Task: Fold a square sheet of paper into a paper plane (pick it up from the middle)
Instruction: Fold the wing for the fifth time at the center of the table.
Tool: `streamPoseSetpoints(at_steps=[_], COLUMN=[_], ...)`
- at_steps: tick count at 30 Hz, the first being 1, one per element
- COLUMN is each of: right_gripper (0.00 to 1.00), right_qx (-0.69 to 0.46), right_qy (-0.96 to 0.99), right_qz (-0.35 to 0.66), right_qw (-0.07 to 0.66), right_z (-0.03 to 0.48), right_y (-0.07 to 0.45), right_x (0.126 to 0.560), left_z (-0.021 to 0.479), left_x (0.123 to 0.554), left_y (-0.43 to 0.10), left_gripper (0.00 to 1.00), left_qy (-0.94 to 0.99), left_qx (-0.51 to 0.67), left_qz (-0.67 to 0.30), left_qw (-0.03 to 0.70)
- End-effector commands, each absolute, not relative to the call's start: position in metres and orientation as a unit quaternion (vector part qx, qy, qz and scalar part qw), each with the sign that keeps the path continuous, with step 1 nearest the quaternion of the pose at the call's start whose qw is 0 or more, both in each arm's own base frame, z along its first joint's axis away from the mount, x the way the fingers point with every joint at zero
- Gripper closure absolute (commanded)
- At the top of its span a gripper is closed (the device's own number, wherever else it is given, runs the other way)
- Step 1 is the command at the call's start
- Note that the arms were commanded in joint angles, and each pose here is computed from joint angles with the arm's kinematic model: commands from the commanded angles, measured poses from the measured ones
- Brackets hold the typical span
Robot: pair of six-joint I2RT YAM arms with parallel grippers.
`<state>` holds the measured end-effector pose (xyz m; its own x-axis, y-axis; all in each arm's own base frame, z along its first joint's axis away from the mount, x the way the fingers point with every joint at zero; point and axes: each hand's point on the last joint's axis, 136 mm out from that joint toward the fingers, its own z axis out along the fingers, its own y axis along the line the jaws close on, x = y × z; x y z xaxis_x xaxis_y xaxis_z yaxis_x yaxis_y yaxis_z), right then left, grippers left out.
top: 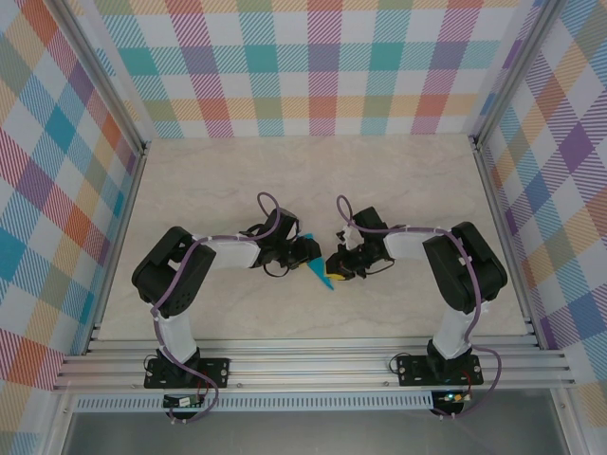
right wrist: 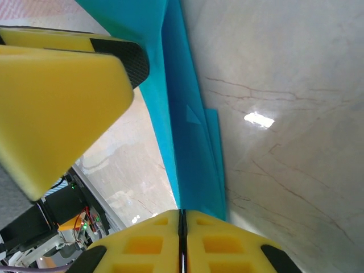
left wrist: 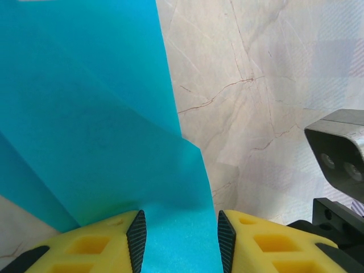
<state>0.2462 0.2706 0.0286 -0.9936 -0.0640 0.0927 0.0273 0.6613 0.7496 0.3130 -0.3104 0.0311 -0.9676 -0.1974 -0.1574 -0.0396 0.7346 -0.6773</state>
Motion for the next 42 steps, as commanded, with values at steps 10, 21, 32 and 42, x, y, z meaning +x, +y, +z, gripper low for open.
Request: streamPoseSetpoints(at_steps=[10,21,32,42], right_gripper=[0.91,0.82,0.90,0.83], right_qx=[0.012,0.034,0.022,0.042], right_qy=[-0.917,-0.911,-0.940,-0.939], right_qz=[-0.386,-0.402,-0.322,-0.335], right_qw=[0.101,0.080,0.115,0.070], right_z=[0.000,0.025,-0.007,0.019], right_y=[0.258,0.263,0.243,0.253], right_x=[0.223,0.226,0.213,0.226], left_z=[0.015,0.014,0.014,0.014], left_x=[0.305,0.305,0.305,0.304], left_y=[-0.305,-0.306,-0.306,-0.306], left_gripper=[0.60,0.60,0.60,0.60], left_qy=[0.938,0.939,0.939,0.939], left_qx=[-0.060,-0.059,-0.061,-0.059], left_qz=[-0.329,-0.328,-0.328,-0.328], left_qw=[0.091,0.089,0.088,0.086])
